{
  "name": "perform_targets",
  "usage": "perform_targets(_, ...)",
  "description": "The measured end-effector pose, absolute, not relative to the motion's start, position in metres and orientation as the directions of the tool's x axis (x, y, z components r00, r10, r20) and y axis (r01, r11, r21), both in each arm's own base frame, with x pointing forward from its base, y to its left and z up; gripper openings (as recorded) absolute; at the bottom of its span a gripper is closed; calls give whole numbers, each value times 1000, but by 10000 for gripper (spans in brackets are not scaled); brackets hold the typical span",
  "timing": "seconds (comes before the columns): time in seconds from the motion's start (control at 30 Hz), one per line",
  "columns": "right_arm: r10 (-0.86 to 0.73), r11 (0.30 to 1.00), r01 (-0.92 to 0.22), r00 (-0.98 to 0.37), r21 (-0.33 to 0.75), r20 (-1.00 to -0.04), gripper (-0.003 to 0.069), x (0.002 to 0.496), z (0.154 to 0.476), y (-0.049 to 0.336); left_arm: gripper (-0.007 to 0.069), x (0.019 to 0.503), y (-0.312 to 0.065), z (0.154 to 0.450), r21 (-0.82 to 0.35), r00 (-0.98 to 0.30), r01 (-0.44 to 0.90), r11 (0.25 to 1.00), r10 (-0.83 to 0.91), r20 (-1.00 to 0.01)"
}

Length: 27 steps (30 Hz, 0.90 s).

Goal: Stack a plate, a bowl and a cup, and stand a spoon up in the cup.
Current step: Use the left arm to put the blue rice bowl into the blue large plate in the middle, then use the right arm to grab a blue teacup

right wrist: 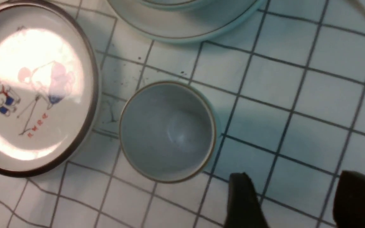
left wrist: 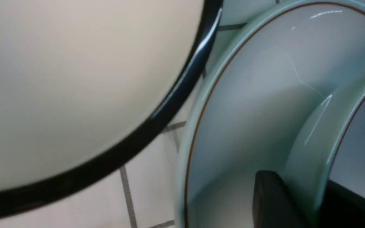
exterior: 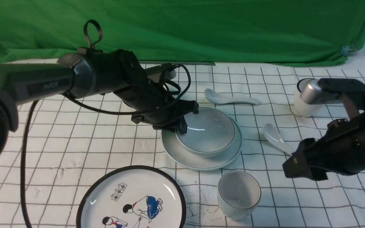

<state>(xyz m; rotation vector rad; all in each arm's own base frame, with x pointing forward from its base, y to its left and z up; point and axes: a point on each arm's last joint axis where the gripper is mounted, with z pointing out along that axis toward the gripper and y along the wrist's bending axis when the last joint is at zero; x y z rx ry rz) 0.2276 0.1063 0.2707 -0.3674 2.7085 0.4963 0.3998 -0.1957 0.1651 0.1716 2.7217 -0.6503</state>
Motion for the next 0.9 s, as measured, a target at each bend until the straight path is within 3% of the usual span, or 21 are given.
perform_targets(0.2, -219, 895, -307, -934, 323, -282, 477, 242, 240, 121, 390, 397, -193, 193, -425, -930, 219, 879, 57, -363)
perform_targets(0.33, -236, 888, -323, -931, 327, -279, 482, 245, 230, 133, 414, 391, -186, 227, -421, -916, 258, 869, 82, -393)
perform_targets(0.47, -248, 883, -336, -927, 327, -281, 482, 248, 222, 142, 281, 378, -174, 267, -352, -875, 325, 878, 138, -464)
perform_targets(0.6, -264, 886, -335, -933, 321, -245, 441, 256, 202, 148, 57, 356, -162, 313, -282, -818, 382, 880, 180, -547)
perform_targets(0.63, -269, 885, -338, -932, 319, -241, 425, 257, 200, 149, 46, 354, -161, 318, -279, -812, 386, 879, 180, -555)
perform_targets(0.73, -309, 874, -375, -920, 311, -240, 140, 263, 195, 156, 4, 325, -148, 353, -245, -760, 413, 877, 184, -623)
perform_targets(0.8, -332, 864, -395, -913, 311, -238, 88, 265, 201, 158, 1, 313, -142, 362, -232, -747, 419, 878, 188, -638)
perform_targets(0.9, -365, 846, -435, -894, 309, -260, 88, 271, 224, 161, 0, 290, -131, 371, -206, -732, 422, 883, 197, -653)
